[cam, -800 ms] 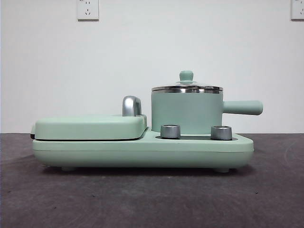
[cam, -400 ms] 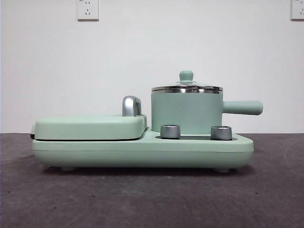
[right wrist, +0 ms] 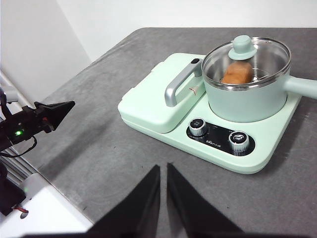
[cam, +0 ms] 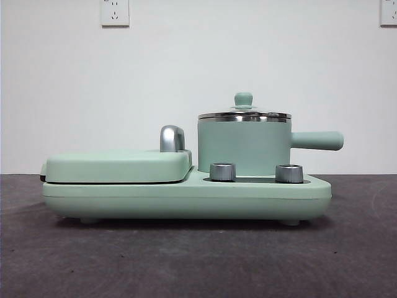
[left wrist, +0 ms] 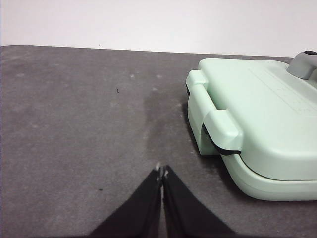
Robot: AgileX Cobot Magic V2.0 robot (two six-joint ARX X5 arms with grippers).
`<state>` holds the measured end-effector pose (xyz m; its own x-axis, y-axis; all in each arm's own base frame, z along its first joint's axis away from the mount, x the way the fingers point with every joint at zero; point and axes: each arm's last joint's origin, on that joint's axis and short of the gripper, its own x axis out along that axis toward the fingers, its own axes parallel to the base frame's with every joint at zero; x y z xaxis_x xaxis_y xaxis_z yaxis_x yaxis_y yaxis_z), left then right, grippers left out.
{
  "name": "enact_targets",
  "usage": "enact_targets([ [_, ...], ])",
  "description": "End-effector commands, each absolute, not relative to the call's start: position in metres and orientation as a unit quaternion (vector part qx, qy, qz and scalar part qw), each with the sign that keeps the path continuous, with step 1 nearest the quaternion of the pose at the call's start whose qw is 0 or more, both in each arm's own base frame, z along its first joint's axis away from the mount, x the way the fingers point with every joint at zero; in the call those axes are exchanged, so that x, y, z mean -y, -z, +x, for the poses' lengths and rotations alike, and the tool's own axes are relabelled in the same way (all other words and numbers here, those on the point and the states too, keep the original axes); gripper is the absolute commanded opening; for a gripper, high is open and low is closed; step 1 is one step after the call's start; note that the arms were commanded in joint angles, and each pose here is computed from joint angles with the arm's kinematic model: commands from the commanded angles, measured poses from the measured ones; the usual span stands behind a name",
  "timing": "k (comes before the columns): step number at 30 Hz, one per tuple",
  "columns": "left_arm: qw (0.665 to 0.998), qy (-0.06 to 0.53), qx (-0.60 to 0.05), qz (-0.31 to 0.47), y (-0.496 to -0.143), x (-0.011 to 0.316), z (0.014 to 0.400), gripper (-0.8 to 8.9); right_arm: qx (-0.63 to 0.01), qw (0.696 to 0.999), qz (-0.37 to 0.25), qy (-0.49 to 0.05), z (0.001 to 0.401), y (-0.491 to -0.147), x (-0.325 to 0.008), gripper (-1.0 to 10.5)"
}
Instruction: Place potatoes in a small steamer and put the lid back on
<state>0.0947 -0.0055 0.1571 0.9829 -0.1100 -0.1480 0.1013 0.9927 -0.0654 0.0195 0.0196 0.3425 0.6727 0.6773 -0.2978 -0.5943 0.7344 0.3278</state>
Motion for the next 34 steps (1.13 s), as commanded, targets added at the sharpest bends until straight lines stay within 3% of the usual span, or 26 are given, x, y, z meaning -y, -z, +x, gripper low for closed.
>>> enact_targets([
  [1,0.994,0.048,-0.089,-0.030,-0.150,0.005,0.095,0.06,-0.196,0.909,0.104,-0.353,0.019,-0.346,-0.020,0.2],
  [9,0.994,0.048,-0.089,-0.030,-0.150,0.005,0.095,0.06,-0.195,0.909,0.104,-0.353,0.020,-0.345,-0.020,0.2],
  [14,0.994,0.049,-0.089,-0.030,-0.150,0.005,0.095,0.06,-0.171,0.924,0.119,-0.320,0.030,-0.332,-0.021,0.2],
  [21,0.994,0.049,-0.089,-0.030,-0.150,0.005,0.095,0.06,-0.036,0.968,0.108,-0.225,0.070,-0.282,-0.018,0.2],
  [23,0.994,0.049,-0.089,-0.030,-0.150,0.005,0.095,0.06,-0.015,0.981,0.093,-0.171,0.078,-0.264,-0.013,0.2],
  [27,0.994,0.049,-0.089,-0.030,-0.150,0.005,0.095,0.06,-0.026,0.995,0.075,-0.065,0.086,-0.230,-0.005,0.2],
  [34,0.994,0.048,-0.089,-0.030,-0.150,0.005,0.095,0.06,-0.051,0.998,0.041,0.003,0.090,-0.190,0.000,0.2],
])
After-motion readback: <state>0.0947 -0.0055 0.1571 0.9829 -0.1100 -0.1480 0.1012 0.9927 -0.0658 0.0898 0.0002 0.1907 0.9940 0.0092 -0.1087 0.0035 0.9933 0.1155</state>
